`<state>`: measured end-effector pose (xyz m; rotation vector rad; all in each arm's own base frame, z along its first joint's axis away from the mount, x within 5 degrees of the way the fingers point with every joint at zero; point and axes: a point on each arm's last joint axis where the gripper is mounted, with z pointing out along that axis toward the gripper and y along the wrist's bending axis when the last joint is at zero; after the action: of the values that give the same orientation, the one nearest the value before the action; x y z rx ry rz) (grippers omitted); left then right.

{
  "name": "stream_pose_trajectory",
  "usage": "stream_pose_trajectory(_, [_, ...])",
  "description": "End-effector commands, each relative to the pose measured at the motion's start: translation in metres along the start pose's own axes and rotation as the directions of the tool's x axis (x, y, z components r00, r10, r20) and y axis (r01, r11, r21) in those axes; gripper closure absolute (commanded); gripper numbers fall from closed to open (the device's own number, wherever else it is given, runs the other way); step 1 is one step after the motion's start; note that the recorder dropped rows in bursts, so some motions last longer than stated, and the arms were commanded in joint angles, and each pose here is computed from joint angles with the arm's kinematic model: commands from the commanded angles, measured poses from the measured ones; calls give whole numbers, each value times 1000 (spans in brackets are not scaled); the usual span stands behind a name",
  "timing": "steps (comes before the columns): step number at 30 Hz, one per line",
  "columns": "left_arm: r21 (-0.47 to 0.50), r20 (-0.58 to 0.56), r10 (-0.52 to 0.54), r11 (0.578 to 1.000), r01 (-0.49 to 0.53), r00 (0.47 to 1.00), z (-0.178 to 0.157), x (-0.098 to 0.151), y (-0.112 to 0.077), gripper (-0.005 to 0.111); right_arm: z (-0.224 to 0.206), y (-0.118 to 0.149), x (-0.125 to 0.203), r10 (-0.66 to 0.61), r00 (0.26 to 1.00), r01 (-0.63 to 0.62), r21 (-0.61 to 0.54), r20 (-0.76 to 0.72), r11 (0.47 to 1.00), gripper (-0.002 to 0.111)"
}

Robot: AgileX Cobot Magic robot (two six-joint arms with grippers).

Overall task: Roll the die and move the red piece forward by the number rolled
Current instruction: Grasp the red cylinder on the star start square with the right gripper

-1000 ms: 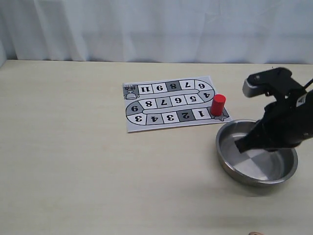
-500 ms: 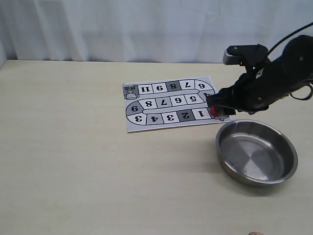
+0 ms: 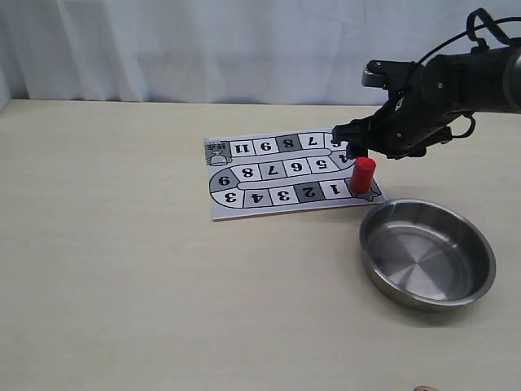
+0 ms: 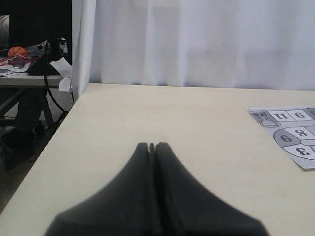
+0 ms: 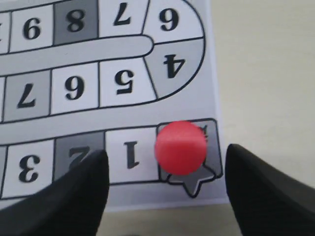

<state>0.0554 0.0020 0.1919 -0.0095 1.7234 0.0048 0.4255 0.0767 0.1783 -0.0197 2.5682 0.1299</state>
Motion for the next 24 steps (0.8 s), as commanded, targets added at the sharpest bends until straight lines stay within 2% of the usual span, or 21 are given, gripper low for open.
stream_pose_trajectory(1, [4,8,-10,1000,10,1000,0,0,0,107,13,-11,-7,32,999,-32,10,31,999,45])
stream_pose_trajectory(6, [4,8,-10,1000,10,1000,0,0,0,107,29,-12,-7,-7,997,6,16,82,1000,45])
stream_pose_trajectory(24, [4,8,-10,1000,10,1000,0,0,0,107,54,-14,7,-7,1000,6,22,30,1000,46])
